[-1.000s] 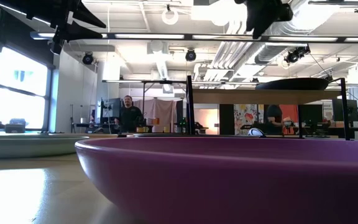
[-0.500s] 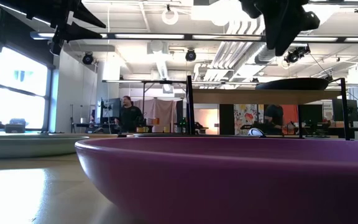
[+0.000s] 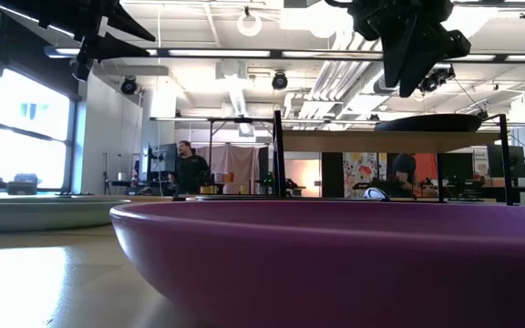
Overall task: Place and stack plates onto a shelf
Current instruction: Stack the top black plate on top of the black plate on the shelf
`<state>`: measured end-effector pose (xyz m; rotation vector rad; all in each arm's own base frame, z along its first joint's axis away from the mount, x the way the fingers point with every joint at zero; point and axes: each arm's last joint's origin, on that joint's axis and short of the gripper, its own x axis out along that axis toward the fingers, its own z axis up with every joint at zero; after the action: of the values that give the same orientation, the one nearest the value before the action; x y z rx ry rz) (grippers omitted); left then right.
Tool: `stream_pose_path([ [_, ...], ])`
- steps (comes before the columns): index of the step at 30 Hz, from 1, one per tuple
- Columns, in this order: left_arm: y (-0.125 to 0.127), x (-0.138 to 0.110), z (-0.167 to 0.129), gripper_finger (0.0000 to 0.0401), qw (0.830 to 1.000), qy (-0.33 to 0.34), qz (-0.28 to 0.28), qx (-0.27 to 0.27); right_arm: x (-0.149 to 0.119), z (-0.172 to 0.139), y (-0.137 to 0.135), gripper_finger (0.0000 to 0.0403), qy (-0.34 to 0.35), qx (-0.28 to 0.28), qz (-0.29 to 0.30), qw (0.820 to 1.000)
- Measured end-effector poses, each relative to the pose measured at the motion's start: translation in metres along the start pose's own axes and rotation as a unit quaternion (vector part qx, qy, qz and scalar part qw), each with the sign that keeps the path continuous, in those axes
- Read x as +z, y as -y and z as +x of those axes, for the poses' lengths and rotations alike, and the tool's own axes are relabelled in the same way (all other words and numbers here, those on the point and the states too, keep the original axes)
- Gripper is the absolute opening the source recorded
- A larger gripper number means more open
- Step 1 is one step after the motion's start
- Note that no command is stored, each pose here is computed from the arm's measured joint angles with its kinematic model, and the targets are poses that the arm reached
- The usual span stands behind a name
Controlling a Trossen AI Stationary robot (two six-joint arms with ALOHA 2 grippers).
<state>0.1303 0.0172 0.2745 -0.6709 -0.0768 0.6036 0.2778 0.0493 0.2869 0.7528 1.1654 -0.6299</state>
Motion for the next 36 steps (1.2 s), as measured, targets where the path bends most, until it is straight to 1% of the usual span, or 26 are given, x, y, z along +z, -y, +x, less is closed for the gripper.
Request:
stream_pose_path([
  [5,0.001,-0.002,0.004,0.0117,0.999,-0.001,-0.036,0.004,0.000,0.000,0.000,0.0119,0.000,0.000,-0.006,1.000],
  [8,0.006,0.000,0.010,0.0117,0.998,0.002,-0.065,-0.022,0.000,0.000,0.000,0.0119,-0.001,0.000,-0.020,1.000],
  [11,0.011,0.001,0.017,0.0117,0.997,0.004,-0.067,-0.049,0.001,0.000,0.000,0.0119,0.000,-0.001,-0.030,1.000],
  [17,0.025,0.005,0.035,0.0117,0.996,-0.024,-0.066,-0.054,0.008,0.001,0.004,0.0119,0.005,-0.005,-0.028,1.000],
  [20,0.033,0.012,0.045,0.0117,0.997,-0.052,-0.047,-0.041,0.011,0.001,0.006,0.0119,0.007,-0.008,-0.024,1.000],
  [23,0.039,0.017,0.055,0.0117,0.996,-0.090,-0.007,-0.009,0.014,0.001,0.008,0.0119,0.007,-0.010,-0.028,1.000],
  [26,0.042,0.018,0.065,0.0117,0.991,-0.130,0.028,0.023,0.014,0.001,0.008,0.0119,0.007,-0.010,-0.031,0.999],
  [29,0.042,0.011,0.074,0.0117,0.983,-0.176,0.043,0.038,0.014,0.001,0.008,0.0119,0.007,-0.010,-0.040,0.999],
  [36,0.036,-0.017,0.094,0.0117,0.959,-0.277,0.034,0.049,0.014,0.001,0.008,0.0119,0.007,-0.010,-0.044,0.999],
])
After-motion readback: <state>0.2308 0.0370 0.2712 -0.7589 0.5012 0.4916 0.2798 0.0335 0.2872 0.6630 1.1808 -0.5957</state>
